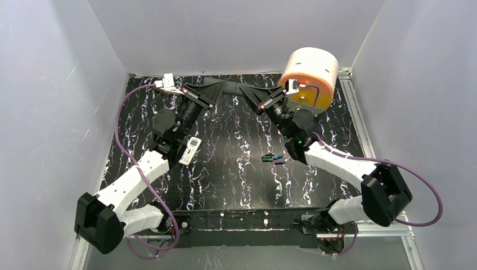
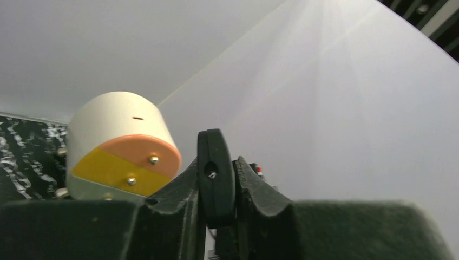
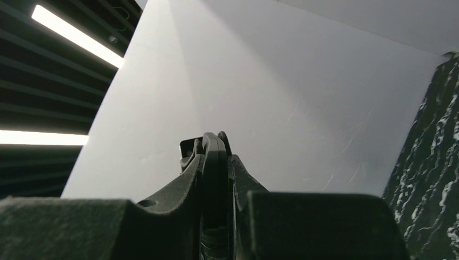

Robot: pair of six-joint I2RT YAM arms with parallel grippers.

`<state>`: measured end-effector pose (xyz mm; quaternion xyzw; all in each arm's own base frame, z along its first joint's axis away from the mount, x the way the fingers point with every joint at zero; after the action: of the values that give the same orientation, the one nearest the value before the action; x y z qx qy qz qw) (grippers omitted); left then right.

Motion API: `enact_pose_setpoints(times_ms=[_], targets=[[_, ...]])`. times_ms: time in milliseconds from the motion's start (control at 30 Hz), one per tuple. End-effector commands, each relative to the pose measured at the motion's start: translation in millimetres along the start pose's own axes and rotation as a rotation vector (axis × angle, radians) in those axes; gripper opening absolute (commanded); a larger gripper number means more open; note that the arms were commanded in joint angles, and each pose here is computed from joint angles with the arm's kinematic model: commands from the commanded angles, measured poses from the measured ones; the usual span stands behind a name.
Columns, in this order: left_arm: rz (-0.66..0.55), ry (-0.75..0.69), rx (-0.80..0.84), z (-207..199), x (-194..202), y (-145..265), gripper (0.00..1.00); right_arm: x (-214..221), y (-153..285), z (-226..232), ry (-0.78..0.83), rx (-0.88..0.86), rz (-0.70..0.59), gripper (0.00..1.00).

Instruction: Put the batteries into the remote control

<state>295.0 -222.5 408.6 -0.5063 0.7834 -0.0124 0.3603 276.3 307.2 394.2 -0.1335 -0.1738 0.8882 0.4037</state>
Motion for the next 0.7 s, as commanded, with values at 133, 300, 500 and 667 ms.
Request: enact_pose_setpoints(times_ms=[133,300,500,667], targets=[[-0.100,0.029,0.048,-16.4,-19.9,2.8,0.00,-3.2,14.3,-21.3,0.012,0.028,-0.027,0.05],[-0.007,0.066,0.029,-19.2,-18.6,-1.2,0.00,-12.8,30.0,-36.9,0.032,0.134,-0.063,0.54],[0.119,0.173,0.001,-6.6,-22.3,-5.5,0.00,-24.4,47.1,-41.9,0.090,0.203,-0.075,0.80],[0.198,0.217,-0.061,13.6,-12.8,-1.6,0.00,-21.7,46.1,-38.3,0.117,0.200,-0.012,0.81]])
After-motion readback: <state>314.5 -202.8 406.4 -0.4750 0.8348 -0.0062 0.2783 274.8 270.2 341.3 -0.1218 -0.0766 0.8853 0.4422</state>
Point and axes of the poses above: each gripper's point midway between its finger pads, its own y axis back along the fingers, its own z axis along the line the jaws close on, x = y × z, the point moved 3 cm from there along y, back along the fingers, and after that the axes turned 2 degrees about -y, right-handed, at the moved point
